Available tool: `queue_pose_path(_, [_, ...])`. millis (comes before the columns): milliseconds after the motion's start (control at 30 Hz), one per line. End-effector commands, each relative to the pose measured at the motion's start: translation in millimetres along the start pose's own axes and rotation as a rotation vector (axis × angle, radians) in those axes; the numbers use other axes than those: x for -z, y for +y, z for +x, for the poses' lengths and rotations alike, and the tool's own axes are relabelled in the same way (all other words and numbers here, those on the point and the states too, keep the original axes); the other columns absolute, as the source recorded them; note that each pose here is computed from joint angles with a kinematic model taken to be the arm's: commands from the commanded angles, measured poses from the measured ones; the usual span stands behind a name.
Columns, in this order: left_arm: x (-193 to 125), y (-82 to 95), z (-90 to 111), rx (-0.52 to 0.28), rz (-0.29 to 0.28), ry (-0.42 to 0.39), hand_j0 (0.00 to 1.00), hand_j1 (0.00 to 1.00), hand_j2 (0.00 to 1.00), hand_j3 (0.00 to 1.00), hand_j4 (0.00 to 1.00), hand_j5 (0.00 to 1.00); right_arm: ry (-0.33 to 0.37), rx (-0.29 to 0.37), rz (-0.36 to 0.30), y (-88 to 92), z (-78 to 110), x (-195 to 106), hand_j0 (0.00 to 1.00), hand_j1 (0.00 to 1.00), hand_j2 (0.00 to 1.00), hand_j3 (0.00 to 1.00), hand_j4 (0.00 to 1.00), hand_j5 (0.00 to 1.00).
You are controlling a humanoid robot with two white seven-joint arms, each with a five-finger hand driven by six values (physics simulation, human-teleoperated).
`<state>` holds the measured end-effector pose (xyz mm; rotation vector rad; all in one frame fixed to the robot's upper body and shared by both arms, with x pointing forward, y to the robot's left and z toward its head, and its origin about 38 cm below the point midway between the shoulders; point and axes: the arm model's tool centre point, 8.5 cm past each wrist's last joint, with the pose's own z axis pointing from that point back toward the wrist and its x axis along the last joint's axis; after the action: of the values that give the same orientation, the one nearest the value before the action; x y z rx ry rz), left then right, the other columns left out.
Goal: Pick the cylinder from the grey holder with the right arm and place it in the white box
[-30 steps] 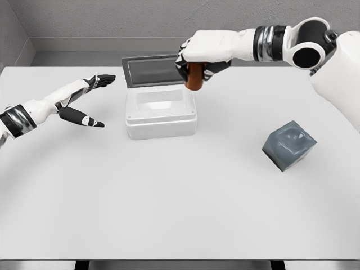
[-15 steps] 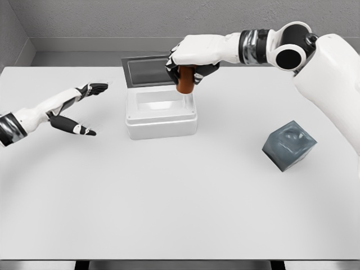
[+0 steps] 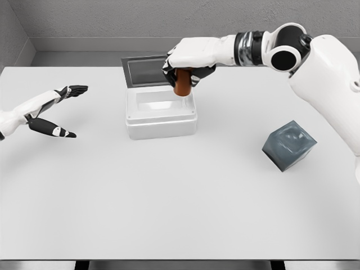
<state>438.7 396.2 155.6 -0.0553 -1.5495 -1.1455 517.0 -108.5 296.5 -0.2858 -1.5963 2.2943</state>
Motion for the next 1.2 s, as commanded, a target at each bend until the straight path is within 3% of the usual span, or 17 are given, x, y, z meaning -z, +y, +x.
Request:
queue_pose_path(0, [0, 1.1, 0, -0.006, 0.006, 0.000, 1.00, 1.00, 1.00, 1.00, 1.00, 1.00, -0.005, 0.005, -0.006, -1.3, 1.4, 2, 0.33, 0.33, 0.33, 0.33, 0.33, 0.33])
queue_pose_path(467, [0, 1.0, 1, -0.004, 0.005, -0.003, 1.00, 1.00, 1.00, 1.00, 1.00, 1.00, 0.026, 0.020, 0.016, 4.0, -8.0, 6, 0.34, 0.34, 0.34, 0.34, 0.34, 0.34])
queue_pose_path(500, [0, 1.0, 1, -0.004, 0.005, -0.003, 1.00, 1.00, 1.00, 1.00, 1.00, 1.00, 0.026, 0.020, 0.016, 4.0, -8.0, 6, 0.45, 0.45, 0.45, 0.45, 0.45, 0.45])
queue_pose_path(533, [0, 0.6, 1, -0.005, 0.004, -0.004, 1.00, 1.00, 1.00, 1.00, 1.00, 1.00, 0.024, 0.016, 0.015, 3.2, -6.9, 6, 0.82, 0.82, 0.82, 0.82, 0.82, 0.82])
queue_pose_path(567, [0, 0.5, 1, -0.004, 0.004, -0.004, 1.00, 1.00, 1.00, 1.00, 1.00, 1.00, 0.021, 0.015, 0.014, 3.3, -6.1, 6, 1.00, 1.00, 1.00, 1.00, 1.00, 1.00])
queue_pose_path(967, [-1, -1.2, -1, -0.007, 0.001, 0.001, 1.00, 1.00, 1.00, 1.00, 1.00, 1.00, 0.020, 0.006, 0.015, 6.2, -4.8, 0, 1.00, 1.00, 1.00, 1.00, 1.00, 1.00])
queue_pose_path(1067, [-2, -0.8, -1, -0.006, 0.001, 0.002, 1.00, 1.00, 1.00, 1.00, 1.00, 1.00, 0.029, -0.020, 0.019, 17.1, -2.1, -25, 1.00, 1.00, 1.00, 1.00, 1.00, 1.00])
queue_pose_path(1167, [3, 1.8, 3, -0.004, 0.006, -0.010, 1.00, 1.00, 1.00, 1.00, 1.00, 1.00, 0.126, 0.031, 0.021, 44.4, -24.9, -76, 1.00, 1.00, 1.00, 1.00, 1.00, 1.00])
